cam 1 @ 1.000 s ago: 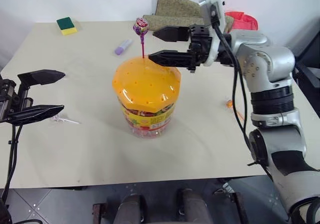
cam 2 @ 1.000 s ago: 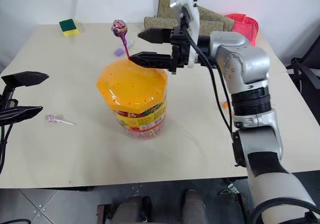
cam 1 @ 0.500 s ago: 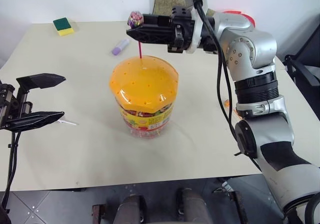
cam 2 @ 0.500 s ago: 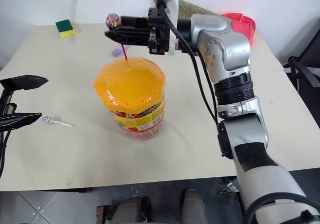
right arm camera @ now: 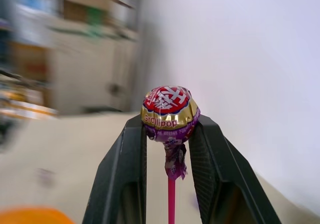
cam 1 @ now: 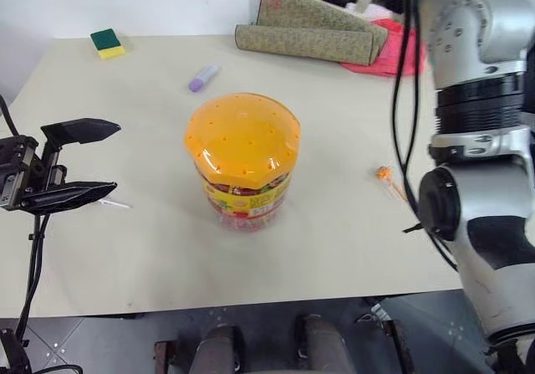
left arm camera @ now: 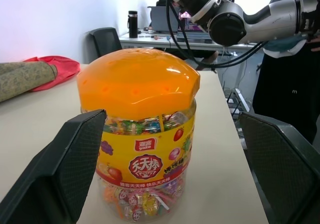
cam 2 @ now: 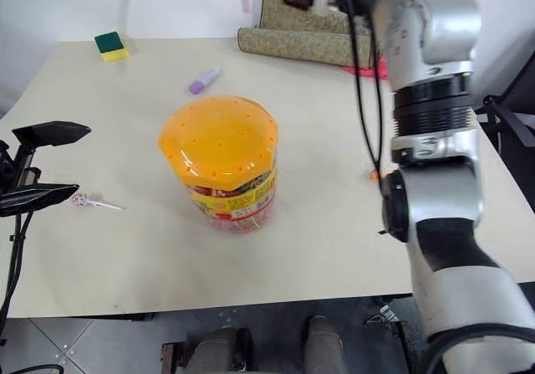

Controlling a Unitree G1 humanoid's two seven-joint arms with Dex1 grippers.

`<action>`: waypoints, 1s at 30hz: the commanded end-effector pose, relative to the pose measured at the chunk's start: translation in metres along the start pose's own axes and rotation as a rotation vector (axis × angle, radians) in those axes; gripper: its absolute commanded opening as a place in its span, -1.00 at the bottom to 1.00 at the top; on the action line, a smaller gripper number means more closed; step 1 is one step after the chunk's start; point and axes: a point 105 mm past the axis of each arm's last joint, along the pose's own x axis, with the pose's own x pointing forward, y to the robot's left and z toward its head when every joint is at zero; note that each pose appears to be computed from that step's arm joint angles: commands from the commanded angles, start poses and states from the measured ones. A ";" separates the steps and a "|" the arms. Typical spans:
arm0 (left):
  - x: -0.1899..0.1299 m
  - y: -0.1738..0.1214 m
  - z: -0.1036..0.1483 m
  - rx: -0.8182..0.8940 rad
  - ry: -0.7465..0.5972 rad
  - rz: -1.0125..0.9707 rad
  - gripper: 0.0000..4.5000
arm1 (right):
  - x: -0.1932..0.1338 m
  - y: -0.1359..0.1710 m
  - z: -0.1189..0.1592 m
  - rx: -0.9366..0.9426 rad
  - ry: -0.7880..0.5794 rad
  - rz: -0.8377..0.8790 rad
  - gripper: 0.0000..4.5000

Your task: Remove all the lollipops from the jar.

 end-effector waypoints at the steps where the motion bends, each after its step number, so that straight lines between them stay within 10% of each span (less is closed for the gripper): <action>1: 0.007 -0.002 0.002 0.025 -0.017 -0.050 1.00 | -0.051 -0.041 -0.033 0.011 0.211 -0.252 -0.64; 10: 0.009 0.004 -0.005 -0.001 -0.003 -0.077 1.00 | -0.240 -0.030 -0.182 0.301 0.958 -0.554 -0.64; 19: -0.003 0.010 -0.015 -0.041 0.087 -0.022 1.00 | -0.289 -0.019 -0.233 0.431 1.041 -0.659 -0.64; 30: -0.011 0.016 -0.020 -0.069 0.103 0.135 1.00 | -0.291 -0.018 -0.217 0.406 0.998 -0.654 0.98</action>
